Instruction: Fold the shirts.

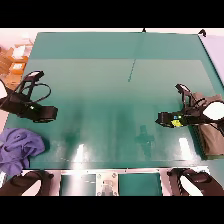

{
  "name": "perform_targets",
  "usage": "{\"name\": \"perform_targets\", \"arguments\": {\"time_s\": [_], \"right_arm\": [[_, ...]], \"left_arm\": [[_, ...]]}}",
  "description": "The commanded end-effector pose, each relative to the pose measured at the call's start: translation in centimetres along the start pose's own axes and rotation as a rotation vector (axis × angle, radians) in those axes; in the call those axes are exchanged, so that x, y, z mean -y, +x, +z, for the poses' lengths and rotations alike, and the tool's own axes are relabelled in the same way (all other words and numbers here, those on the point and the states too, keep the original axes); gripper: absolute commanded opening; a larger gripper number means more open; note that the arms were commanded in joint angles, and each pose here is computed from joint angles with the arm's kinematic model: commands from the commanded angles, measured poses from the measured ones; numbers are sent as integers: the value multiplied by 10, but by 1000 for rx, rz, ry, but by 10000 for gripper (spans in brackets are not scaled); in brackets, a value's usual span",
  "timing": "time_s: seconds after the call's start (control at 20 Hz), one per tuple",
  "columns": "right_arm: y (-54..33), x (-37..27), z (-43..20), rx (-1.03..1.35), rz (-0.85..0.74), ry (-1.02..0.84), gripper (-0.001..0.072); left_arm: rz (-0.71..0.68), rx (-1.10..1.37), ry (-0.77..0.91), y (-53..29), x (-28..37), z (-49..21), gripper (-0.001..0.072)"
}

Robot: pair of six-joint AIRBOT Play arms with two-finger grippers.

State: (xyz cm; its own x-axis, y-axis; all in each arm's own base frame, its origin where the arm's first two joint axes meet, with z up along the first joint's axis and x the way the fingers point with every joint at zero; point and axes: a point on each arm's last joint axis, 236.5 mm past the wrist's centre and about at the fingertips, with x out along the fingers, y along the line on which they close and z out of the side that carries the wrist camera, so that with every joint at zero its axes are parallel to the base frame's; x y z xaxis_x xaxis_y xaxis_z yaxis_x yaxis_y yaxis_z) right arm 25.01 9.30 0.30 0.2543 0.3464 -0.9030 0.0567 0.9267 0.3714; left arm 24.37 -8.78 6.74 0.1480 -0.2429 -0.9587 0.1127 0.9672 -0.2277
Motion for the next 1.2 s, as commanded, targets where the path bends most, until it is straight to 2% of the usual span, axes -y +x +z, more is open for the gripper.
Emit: {"name": "perform_targets", "arguments": {"time_s": [0.0,0.1,0.15,0.25,0.3,0.35,0.4,0.55,0.65,0.85,1.05,1.1,1.15], "right_arm": [[0,0,0,0,1,-1,14],[0,0,0,0,1,-1,14],[0,0,0,0,1,-1,14],[0,-1,0,0,1,-1,15],[0,-1,0,0,1,-1,15],[0,-1,0,0,1,-1,14],[0,-1,0,0,1,-1,14],[0,-1,0,0,1,-1,14],[0,-1,0,0,1,-1,14],[0,0,0,0,1,-1,14],[0,0,0,0,1,-1,14],[0,-1,0,0,1,-1,14],[0,-1,0,0,1,-1,14]], "left_arm": [[5,-12,0,0,-1,-3,32],[115,-84,-24,-3,-27,-21,32],[244,-125,-46,-10,-56,-31,32],[589,-167,-120,-43,-128,-45,33],[728,-144,-161,-62,-154,-45,108],[770,-128,-175,-67,-166,-43,439],[771,-116,-201,-64,-175,-42,585],[741,-142,-296,-37,-205,-61,585],[663,-169,-374,-6,-216,-81,585],[512,-238,-434,59,-212,-122,587],[473,-321,-455,106,-225,-149,576],[467,-347,-450,111,-228,-150,281],[464,-367,-440,112,-230,-149,41]]}}
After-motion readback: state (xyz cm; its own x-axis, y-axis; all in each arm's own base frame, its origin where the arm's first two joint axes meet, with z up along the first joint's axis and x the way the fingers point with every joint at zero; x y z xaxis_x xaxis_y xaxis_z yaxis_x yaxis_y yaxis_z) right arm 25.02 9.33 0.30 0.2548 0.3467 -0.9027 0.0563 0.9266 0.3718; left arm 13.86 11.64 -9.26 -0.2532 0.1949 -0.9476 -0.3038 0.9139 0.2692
